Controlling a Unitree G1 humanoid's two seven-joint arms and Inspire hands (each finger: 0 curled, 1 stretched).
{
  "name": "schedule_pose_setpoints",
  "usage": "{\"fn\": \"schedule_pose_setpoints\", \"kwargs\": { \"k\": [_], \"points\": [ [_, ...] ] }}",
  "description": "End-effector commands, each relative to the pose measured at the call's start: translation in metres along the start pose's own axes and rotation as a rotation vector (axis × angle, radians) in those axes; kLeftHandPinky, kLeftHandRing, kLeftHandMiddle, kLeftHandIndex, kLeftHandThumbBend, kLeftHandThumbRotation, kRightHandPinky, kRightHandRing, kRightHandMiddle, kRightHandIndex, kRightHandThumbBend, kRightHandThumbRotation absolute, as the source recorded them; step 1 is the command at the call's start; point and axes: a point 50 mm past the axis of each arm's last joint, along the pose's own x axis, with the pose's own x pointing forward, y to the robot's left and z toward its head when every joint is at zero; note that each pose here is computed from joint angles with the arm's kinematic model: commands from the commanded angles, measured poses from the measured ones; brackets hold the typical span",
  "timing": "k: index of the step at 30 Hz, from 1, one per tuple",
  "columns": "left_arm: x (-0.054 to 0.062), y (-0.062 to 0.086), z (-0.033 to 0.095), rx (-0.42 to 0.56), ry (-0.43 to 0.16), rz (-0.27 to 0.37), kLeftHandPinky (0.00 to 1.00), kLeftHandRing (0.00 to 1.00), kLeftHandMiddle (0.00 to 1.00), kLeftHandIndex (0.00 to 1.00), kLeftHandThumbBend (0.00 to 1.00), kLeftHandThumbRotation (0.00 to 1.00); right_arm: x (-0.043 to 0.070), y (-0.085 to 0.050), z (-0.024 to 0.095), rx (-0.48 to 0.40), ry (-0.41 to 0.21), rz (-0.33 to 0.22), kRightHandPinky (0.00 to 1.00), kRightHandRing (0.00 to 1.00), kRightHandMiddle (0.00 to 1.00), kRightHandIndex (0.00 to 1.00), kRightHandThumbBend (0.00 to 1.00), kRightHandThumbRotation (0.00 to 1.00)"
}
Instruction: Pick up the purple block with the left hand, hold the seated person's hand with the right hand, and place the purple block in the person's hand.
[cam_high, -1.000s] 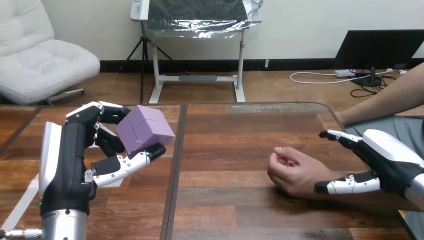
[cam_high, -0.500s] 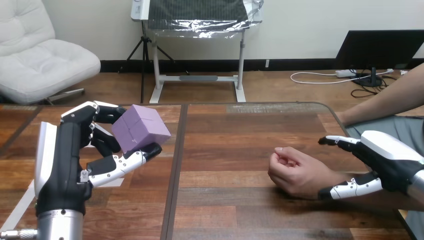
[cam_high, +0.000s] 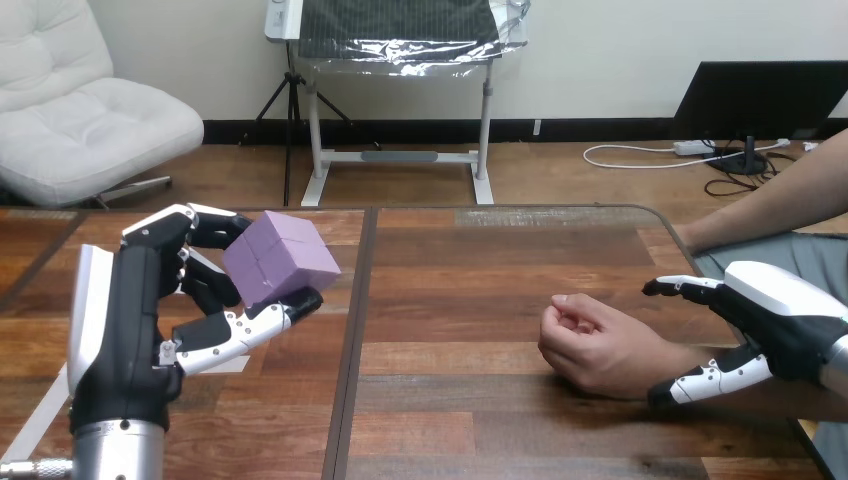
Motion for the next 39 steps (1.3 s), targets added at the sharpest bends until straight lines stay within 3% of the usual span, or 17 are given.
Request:
{"fn": "schedule_pose_setpoints", "kwargs": {
  "k": [1,22,35,39],
  "points": [
    [0.009,0.005,0.017,-0.017,-0.103,0.030,0.25,0.30,0.35,0.41,0.58,0.00,-0.001,-0.032,-0.005,-0.072,0.037,-0.057,0.91,0.89,0.90,0.89,1.00,0.49],
    [0.010,0.007,0.017,-0.017,-0.104,0.027,0.25,0.30,0.35,0.41,0.58,0.00,-0.002,-0.030,-0.015,-0.137,0.096,0.044,0.90,0.89,0.89,0.88,1.00,0.41],
    [0.009,0.008,0.017,-0.020,-0.101,0.040,0.24,0.30,0.35,0.41,0.58,0.00,-0.002,-0.019,-0.018,-0.137,0.121,0.136,0.90,0.89,0.90,0.89,1.00,0.37],
    [0.009,0.009,0.017,-0.020,-0.104,0.042,0.24,0.29,0.35,0.40,0.58,0.00,-0.001,-0.016,-0.017,-0.131,0.119,0.148,0.86,0.88,0.89,0.88,1.00,0.34]
  ]
}}
